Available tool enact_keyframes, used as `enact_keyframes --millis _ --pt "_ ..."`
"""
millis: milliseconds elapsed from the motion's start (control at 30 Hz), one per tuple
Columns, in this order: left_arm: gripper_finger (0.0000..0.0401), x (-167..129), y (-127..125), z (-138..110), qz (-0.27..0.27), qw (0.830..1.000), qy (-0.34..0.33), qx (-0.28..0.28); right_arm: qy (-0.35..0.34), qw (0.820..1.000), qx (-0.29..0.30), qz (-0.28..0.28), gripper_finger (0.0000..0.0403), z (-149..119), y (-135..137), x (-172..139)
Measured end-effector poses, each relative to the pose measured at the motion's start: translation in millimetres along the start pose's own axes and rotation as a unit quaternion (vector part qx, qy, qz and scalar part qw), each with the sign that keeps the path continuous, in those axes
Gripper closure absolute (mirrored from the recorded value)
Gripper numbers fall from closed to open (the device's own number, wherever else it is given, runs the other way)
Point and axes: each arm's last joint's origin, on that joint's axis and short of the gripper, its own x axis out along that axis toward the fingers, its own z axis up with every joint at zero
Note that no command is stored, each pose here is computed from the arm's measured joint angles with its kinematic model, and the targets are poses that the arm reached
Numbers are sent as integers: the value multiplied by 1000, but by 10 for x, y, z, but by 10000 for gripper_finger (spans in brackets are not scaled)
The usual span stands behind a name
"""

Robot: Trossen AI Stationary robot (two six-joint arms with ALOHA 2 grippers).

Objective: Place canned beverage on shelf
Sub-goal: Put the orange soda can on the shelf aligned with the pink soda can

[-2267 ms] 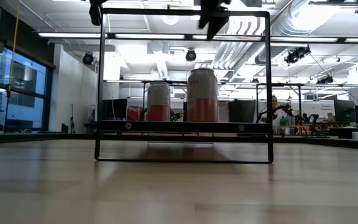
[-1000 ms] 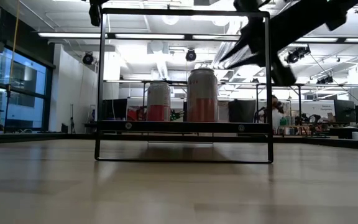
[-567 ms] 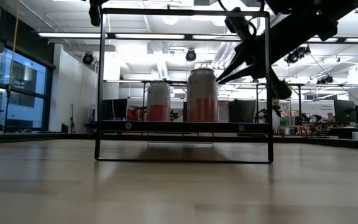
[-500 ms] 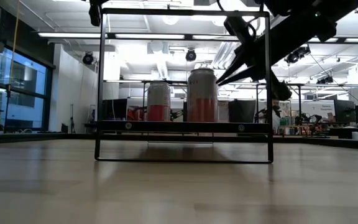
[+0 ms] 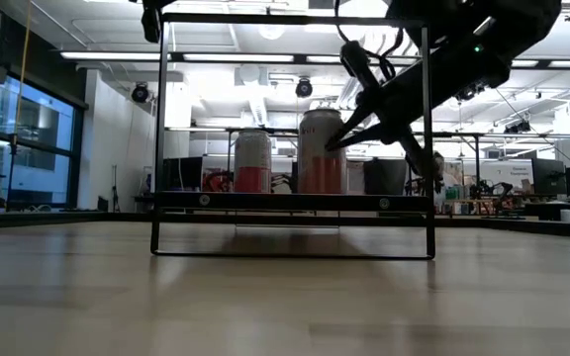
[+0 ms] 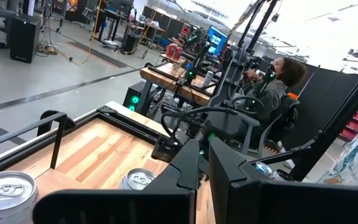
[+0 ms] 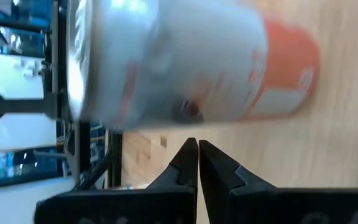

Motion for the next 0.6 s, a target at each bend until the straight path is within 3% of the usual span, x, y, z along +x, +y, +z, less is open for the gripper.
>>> enact_keyframes --millis 600 --pt "400 0 1 -2 0 1000 1 0 -67 997 29 21 403 512 5 60"
